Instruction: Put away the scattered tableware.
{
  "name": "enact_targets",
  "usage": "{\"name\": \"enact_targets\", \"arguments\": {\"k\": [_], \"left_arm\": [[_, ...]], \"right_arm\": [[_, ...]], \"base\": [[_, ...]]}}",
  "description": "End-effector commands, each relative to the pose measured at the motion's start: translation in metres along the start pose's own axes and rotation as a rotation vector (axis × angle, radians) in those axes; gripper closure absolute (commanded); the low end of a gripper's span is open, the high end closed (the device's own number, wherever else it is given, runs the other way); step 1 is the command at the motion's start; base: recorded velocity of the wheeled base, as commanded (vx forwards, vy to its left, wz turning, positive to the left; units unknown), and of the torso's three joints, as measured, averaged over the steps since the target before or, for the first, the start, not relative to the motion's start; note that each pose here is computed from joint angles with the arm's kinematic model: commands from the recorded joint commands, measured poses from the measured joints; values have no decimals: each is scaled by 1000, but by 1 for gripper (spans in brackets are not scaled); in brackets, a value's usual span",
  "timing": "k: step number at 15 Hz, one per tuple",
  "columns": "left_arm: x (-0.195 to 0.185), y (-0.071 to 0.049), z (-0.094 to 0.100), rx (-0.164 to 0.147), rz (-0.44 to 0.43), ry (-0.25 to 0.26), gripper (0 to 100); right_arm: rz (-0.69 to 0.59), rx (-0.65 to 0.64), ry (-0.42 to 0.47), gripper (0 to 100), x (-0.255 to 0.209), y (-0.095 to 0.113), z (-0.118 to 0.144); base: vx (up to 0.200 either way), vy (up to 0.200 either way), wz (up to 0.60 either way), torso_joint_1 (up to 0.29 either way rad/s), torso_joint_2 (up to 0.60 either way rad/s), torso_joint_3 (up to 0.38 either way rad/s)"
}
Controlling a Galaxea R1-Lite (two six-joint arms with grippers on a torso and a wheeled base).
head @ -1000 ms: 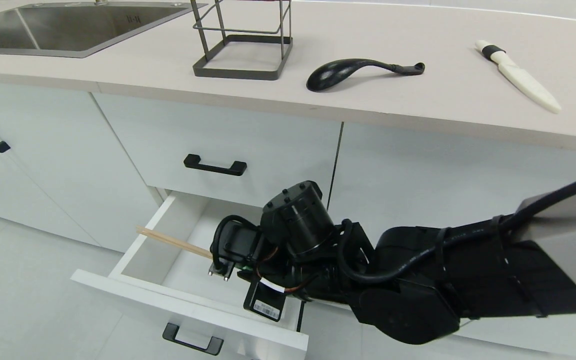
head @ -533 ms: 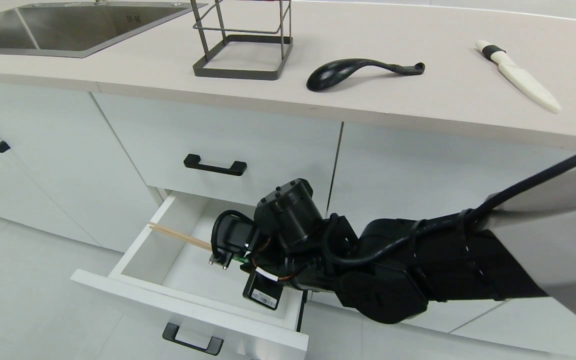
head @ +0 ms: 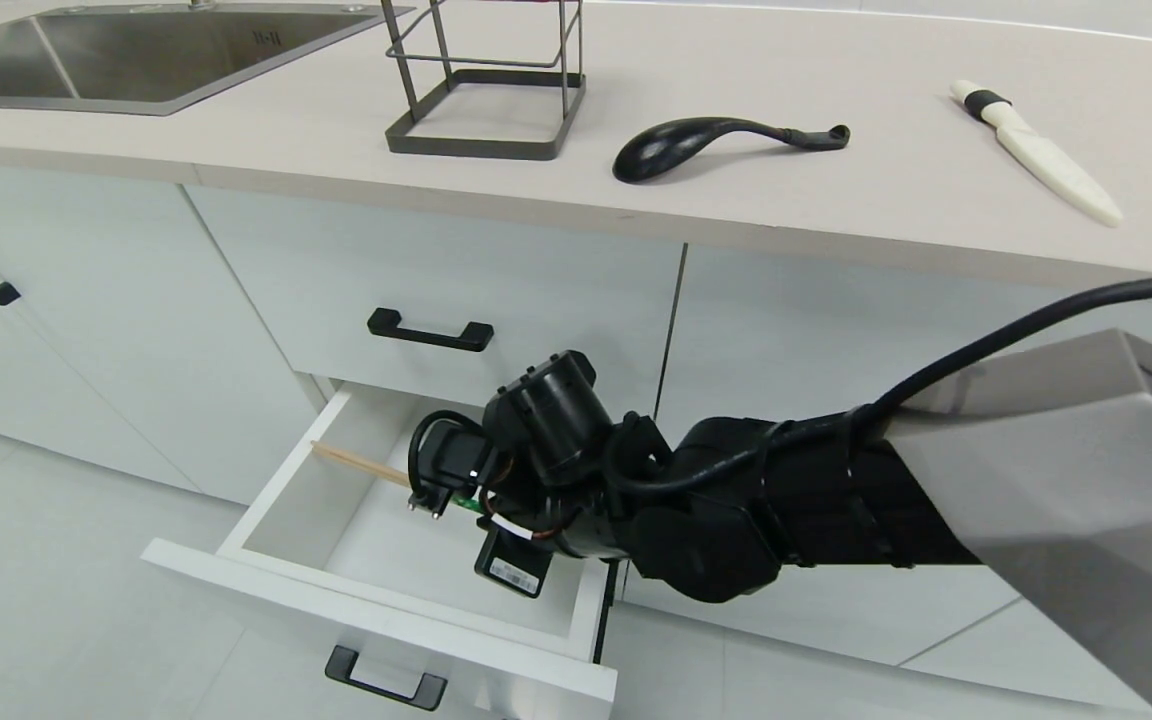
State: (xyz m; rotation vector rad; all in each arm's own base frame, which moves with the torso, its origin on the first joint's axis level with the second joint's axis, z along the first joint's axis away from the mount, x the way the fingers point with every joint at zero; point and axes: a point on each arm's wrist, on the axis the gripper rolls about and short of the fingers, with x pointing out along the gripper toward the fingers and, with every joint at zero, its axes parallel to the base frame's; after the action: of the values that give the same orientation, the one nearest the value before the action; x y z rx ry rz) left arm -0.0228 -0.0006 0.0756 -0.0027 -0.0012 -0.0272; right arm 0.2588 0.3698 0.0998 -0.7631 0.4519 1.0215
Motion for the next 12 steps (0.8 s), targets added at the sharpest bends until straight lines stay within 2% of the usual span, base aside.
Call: {"name": "enact_targets", "arguments": {"k": [1,12], "left_arm": [[0,0,0,0,0,1,0],[0,0,0,0,0,1,0]], "right_arm": [[4,4,25,100,13,0,-8],[12,4,41,100,37,4,-13]], "base": [[0,0,0,0,0,0],[0,0,0,0,0,0]]}}
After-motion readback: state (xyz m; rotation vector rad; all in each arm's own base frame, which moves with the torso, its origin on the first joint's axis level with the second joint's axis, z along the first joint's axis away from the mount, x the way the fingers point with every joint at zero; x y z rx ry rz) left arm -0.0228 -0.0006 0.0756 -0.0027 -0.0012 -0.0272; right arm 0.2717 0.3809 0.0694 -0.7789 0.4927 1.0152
